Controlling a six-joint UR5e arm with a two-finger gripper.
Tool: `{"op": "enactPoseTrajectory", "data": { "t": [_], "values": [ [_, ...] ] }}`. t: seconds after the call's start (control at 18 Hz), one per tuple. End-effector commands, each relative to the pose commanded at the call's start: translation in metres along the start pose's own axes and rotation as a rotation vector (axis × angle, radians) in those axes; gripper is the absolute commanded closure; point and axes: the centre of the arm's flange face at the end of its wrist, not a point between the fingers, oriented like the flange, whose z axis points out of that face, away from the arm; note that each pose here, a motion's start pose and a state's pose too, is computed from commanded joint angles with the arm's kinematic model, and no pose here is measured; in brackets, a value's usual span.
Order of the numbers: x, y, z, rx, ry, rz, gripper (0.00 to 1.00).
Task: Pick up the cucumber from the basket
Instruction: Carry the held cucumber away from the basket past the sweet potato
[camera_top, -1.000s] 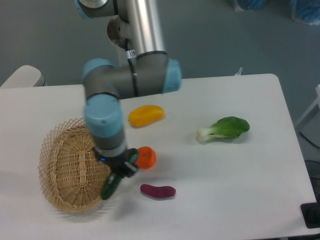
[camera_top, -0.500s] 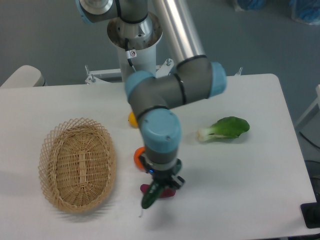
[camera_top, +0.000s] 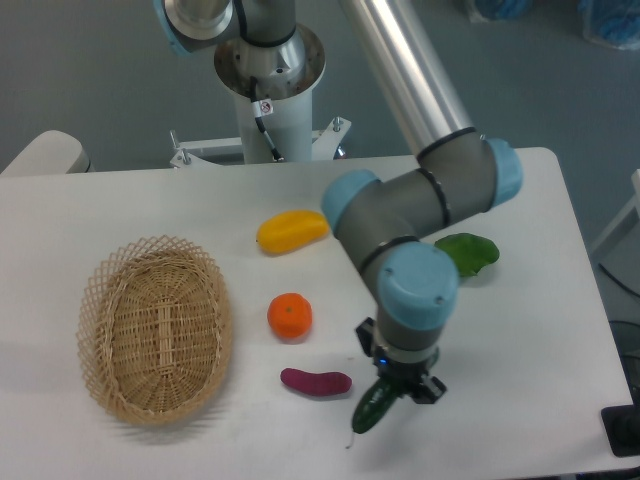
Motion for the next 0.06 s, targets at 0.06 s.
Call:
{"op": "enactPoseTrajectory", "data": {
  "t": [0.06],
  "values": [
    [-0.0018, 0.0042, 0.0024, 0.001, 0.003, 0.008, 0.84]
  ]
}}
